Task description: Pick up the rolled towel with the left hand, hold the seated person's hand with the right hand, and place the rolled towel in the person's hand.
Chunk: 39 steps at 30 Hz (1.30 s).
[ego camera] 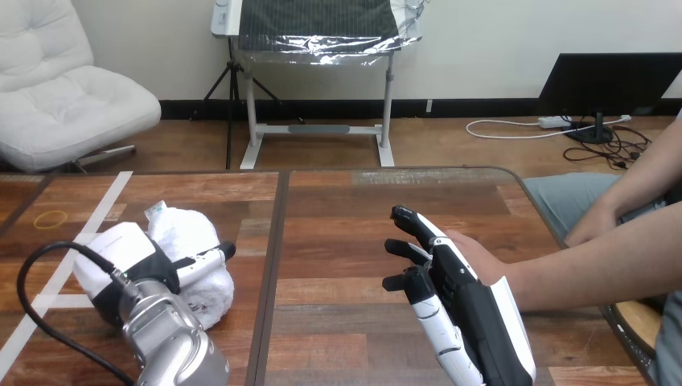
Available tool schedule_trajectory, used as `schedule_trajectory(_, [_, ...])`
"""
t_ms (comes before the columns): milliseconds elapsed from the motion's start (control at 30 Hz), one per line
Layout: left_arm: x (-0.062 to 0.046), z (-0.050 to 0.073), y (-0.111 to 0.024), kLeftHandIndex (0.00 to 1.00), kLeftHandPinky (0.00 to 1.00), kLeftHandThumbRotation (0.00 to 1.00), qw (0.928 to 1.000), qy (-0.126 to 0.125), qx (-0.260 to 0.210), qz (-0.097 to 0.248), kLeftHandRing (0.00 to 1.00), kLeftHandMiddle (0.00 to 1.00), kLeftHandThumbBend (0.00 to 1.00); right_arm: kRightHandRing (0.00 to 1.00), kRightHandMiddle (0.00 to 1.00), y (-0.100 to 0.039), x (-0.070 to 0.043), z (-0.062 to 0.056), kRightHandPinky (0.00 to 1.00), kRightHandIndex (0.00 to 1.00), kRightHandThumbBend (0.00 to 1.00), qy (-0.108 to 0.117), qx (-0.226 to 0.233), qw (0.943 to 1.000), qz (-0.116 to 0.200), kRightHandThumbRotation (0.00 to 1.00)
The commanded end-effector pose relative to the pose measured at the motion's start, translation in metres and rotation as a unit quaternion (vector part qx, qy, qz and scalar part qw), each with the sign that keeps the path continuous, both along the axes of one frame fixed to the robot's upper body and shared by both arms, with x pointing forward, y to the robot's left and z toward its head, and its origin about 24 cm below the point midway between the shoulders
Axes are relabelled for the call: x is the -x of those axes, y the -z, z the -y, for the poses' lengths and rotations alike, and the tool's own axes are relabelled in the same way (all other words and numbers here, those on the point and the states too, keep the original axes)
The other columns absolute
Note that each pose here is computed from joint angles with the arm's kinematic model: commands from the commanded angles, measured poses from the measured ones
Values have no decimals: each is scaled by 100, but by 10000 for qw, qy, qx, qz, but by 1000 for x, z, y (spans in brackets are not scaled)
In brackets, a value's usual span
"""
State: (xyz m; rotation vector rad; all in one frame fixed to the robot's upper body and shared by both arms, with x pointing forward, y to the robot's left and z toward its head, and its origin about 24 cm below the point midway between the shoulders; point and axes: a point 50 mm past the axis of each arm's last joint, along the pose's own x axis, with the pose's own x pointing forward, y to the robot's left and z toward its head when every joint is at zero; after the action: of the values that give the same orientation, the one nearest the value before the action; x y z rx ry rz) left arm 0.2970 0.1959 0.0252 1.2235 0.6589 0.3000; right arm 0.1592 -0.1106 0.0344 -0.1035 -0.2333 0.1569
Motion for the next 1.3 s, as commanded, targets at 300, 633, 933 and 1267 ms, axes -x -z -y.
schedule_trajectory(300, [-23,13,-16,83,41,85,9991,328,-5,284,53,66,95,84,91,-12,-9,0,65,87,66,67,-73,9995,292,91])
schedule_trajectory(633, [-27,19,-12,83,45,86,9987,467,-56,173,57,69,95,84,90,-12,-9,0,66,87,65,30,-68,9995,303,91])
schedule_trajectory(933, [-30,24,-8,78,46,84,9976,651,-217,131,55,66,92,84,90,-12,-9,0,66,87,65,23,-3,9996,290,91])
schedule_trajectory(1267, [-34,30,-3,74,47,83,9952,824,-522,-129,55,64,91,84,90,-12,-9,0,66,87,63,1,3,9996,281,91])
